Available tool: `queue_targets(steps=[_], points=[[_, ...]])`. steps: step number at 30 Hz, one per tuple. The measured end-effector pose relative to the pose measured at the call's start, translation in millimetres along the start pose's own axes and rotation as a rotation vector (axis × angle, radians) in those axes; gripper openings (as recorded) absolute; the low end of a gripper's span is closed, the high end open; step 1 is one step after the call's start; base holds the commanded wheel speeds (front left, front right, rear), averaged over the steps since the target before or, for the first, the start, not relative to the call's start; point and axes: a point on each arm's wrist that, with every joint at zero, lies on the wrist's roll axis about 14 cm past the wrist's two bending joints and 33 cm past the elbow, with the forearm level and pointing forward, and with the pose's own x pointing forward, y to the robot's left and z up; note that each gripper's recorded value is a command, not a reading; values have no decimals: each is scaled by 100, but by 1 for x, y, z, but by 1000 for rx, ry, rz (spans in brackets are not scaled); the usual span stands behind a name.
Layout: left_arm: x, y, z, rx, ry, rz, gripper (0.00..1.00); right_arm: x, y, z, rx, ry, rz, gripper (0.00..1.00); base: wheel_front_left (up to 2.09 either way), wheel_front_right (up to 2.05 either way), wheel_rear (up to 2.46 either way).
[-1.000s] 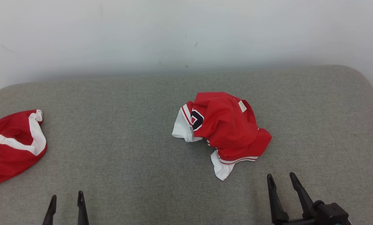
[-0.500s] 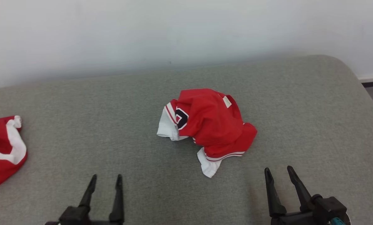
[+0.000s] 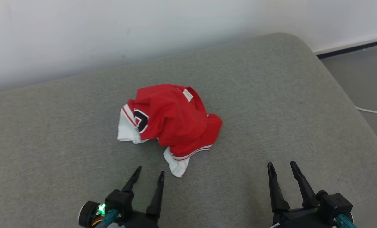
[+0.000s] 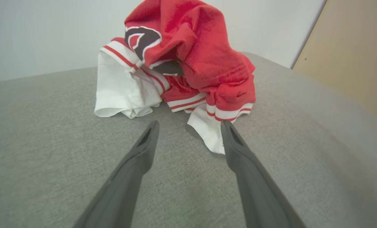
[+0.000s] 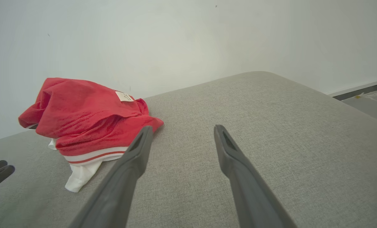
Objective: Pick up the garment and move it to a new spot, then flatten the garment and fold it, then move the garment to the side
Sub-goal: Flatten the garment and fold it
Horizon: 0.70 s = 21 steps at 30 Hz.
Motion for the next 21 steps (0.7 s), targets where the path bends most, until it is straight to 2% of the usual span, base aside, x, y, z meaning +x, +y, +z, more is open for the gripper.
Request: queue_targets(steps=[11, 20, 21], points=[[31, -40, -37, 17, 121, -166, 100, -6, -24, -3, -6, 18, -83, 100, 0, 0, 0], [40, -45, -57, 36, 194, -198, 100, -9, -30, -3, -9, 21, -103, 100, 0, 0, 0], [40, -43, -59, 34, 203, -194, 95, -9, -30, -2, -10, 20, -103, 100, 0, 0, 0]])
